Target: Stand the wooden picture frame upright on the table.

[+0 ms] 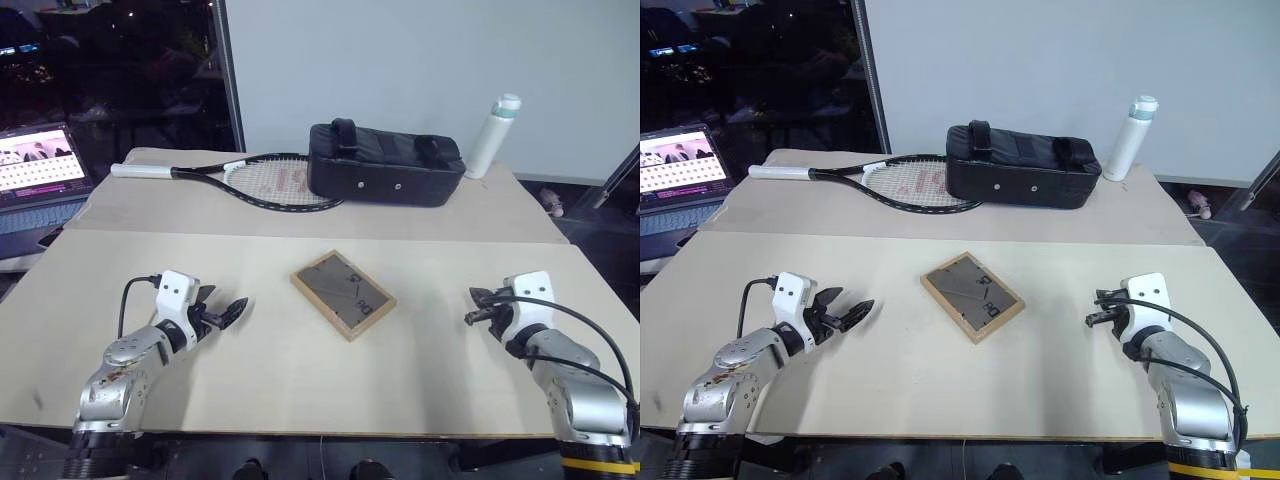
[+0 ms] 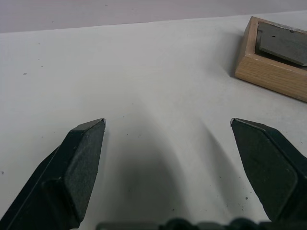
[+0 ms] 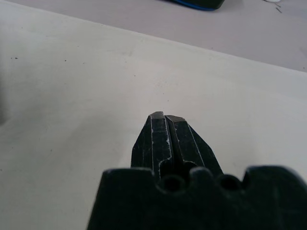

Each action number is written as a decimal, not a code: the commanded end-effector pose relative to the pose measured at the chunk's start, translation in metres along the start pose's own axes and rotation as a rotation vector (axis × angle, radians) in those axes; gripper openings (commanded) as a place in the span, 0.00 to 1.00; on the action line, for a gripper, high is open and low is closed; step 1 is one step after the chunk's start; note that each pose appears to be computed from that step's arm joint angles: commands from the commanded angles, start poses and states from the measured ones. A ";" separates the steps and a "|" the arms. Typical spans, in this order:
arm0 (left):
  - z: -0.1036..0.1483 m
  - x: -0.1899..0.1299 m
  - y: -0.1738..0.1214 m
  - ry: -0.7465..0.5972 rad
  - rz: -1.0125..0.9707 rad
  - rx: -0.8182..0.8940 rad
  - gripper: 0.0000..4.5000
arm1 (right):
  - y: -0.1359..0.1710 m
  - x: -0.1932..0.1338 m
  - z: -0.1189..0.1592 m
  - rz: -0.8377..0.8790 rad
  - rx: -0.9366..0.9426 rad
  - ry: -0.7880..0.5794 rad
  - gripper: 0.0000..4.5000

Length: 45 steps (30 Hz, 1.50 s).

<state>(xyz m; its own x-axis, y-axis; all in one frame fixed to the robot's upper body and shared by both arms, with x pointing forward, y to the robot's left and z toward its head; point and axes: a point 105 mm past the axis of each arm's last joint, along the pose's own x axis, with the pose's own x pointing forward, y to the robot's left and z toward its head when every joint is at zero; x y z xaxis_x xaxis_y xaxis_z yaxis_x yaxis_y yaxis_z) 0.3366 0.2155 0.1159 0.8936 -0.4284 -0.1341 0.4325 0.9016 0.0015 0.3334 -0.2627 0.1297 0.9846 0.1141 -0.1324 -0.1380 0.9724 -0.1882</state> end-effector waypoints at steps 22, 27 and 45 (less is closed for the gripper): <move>0.001 0.056 -0.093 0.334 -0.261 -0.055 0.01 | 0.135 0.071 0.017 0.942 -0.211 0.068 0.00; -0.001 0.051 -0.090 0.357 -0.281 -0.020 0.01 | 0.158 0.042 0.013 1.028 -0.236 0.081 0.00; 0.039 -0.013 -0.039 0.317 -0.309 -0.570 0.18 | 0.124 0.023 0.031 0.920 -0.356 0.079 0.00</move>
<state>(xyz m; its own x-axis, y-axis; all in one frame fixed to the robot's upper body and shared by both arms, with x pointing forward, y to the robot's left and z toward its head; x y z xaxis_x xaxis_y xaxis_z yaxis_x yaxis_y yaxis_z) 0.3230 0.1929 0.1385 0.6787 -0.6197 -0.3940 0.4222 0.7683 -0.4812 0.3400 -0.1304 0.1155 0.4445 0.7548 -0.4824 -0.8946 0.4021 -0.1952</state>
